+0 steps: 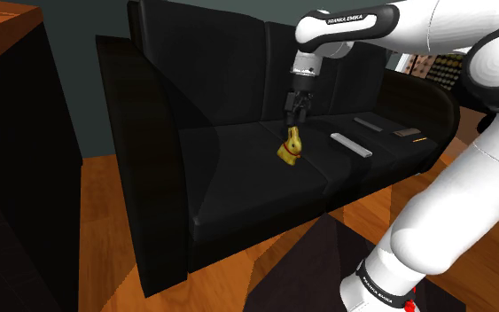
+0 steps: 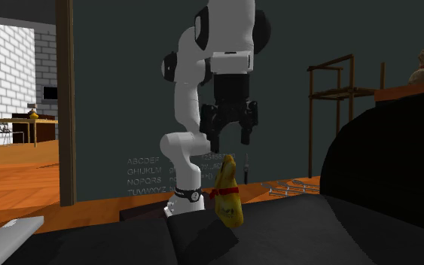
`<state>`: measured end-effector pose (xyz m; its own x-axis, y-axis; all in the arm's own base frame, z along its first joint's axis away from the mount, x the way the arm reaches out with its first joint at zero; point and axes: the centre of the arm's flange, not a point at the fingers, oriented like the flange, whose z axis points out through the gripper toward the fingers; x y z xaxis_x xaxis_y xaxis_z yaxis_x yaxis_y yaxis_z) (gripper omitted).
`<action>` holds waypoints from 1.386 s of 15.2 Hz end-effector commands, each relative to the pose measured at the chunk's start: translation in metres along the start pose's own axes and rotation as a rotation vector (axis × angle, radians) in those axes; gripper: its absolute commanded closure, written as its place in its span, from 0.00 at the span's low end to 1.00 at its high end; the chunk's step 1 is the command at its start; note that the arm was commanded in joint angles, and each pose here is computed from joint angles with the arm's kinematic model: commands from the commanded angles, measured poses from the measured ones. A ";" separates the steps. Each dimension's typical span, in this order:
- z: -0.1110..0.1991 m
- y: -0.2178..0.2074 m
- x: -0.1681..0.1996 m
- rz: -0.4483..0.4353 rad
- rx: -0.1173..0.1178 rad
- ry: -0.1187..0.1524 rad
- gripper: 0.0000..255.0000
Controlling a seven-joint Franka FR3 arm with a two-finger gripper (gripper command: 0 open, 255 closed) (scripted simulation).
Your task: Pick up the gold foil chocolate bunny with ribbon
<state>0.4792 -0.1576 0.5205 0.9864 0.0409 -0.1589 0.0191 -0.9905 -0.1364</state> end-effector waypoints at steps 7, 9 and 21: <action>0.038 0.015 0.015 0.006 0.011 -0.001 0.00; 0.041 0.016 0.015 0.006 0.011 -0.001 0.00; 0.031 0.014 0.014 0.006 0.011 -0.001 1.00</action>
<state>0.4877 -0.1675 0.4822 0.9864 0.0348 -0.1606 0.0110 -0.9892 -0.1462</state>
